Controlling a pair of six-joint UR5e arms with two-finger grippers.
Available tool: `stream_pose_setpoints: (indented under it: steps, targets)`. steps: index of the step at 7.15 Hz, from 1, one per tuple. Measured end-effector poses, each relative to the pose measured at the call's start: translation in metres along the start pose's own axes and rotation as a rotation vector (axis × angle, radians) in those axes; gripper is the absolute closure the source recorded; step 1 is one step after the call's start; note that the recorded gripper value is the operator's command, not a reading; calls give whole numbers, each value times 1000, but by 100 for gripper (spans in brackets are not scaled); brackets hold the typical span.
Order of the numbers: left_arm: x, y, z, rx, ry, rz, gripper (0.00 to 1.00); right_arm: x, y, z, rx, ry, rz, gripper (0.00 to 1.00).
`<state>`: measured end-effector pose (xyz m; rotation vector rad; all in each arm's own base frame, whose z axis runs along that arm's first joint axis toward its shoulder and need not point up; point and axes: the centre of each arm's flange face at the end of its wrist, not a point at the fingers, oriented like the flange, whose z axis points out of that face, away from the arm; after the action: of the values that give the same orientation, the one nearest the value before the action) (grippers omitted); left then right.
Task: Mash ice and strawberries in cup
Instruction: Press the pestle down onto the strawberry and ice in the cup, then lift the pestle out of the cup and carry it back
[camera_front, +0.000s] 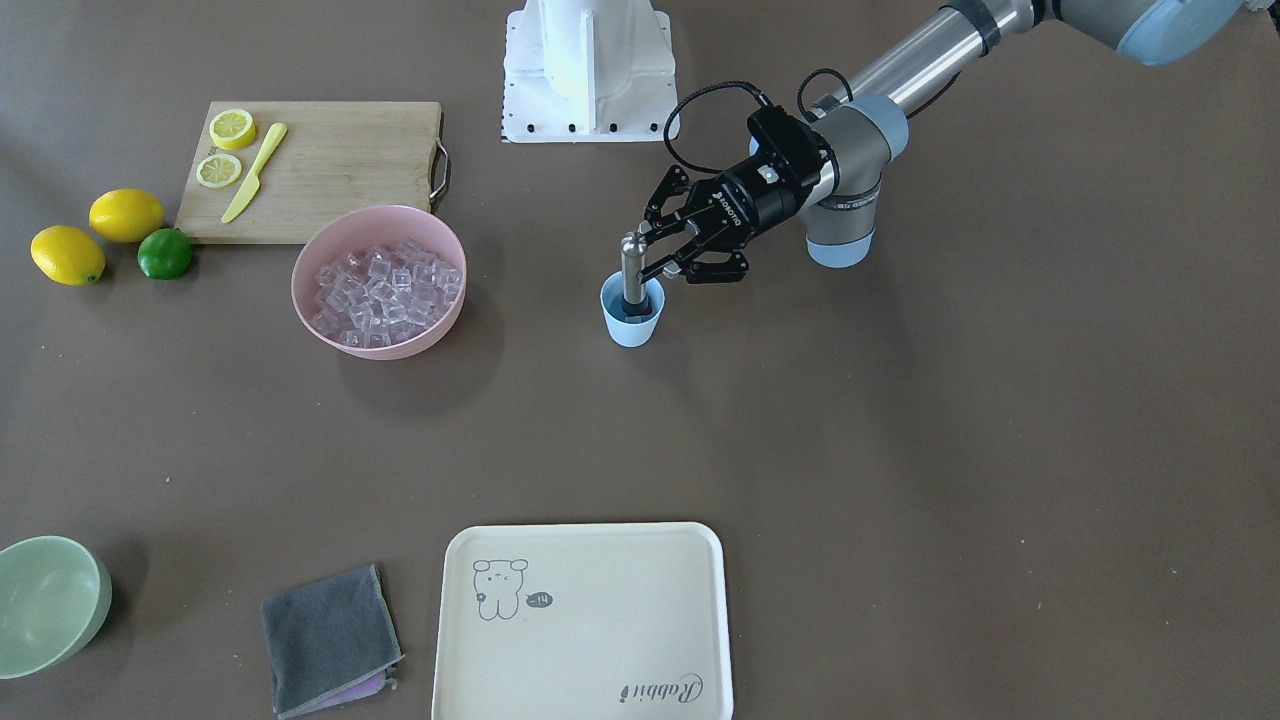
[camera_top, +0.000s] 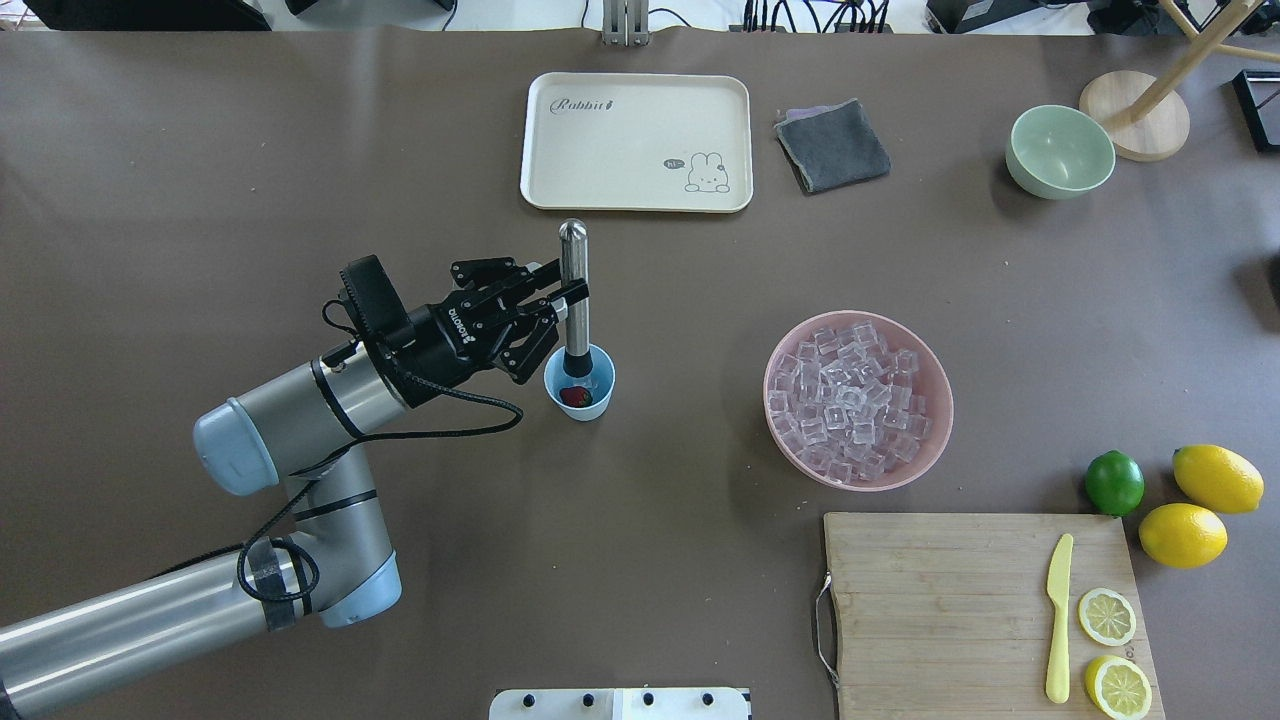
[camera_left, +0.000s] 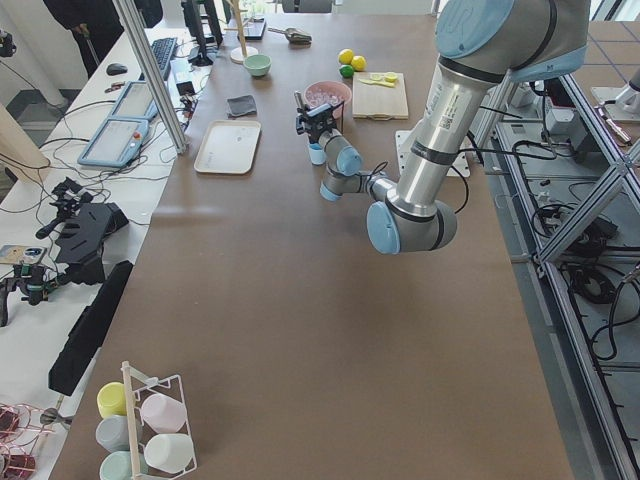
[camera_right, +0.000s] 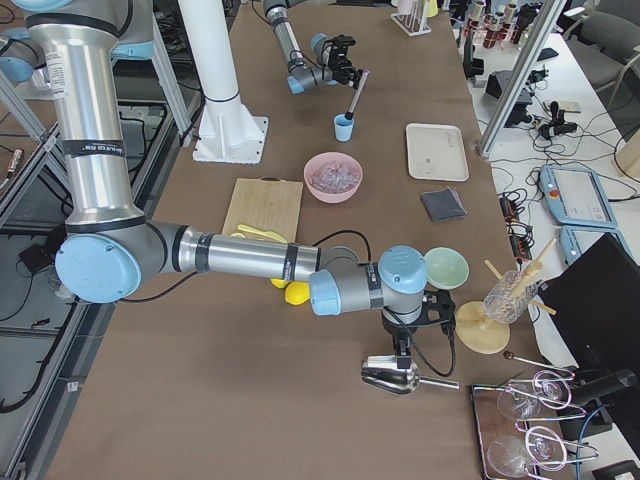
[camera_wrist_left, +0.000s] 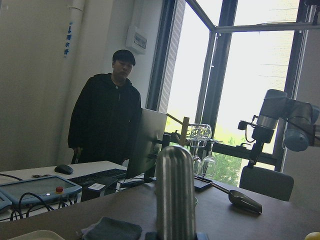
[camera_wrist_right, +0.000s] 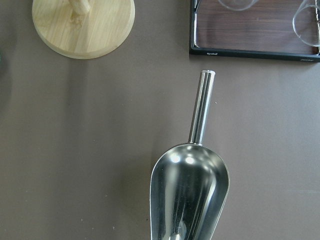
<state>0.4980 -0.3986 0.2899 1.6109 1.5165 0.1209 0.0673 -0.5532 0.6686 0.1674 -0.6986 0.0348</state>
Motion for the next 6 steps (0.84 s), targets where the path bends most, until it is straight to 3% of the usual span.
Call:
stream_pose_setpoints:
  steps: [3,5,6]
  targets:
    - [7,5,0,-4,5,-14,100,1,-1,1,-2,1,2,0]
    - [-7,-44,-9,17,-9,-60,100,1,-2,2,-3,1,1,0]
    - [-11,-75,-15,-18,-28,-99,100,1,-2,2,-3,2,1,0]
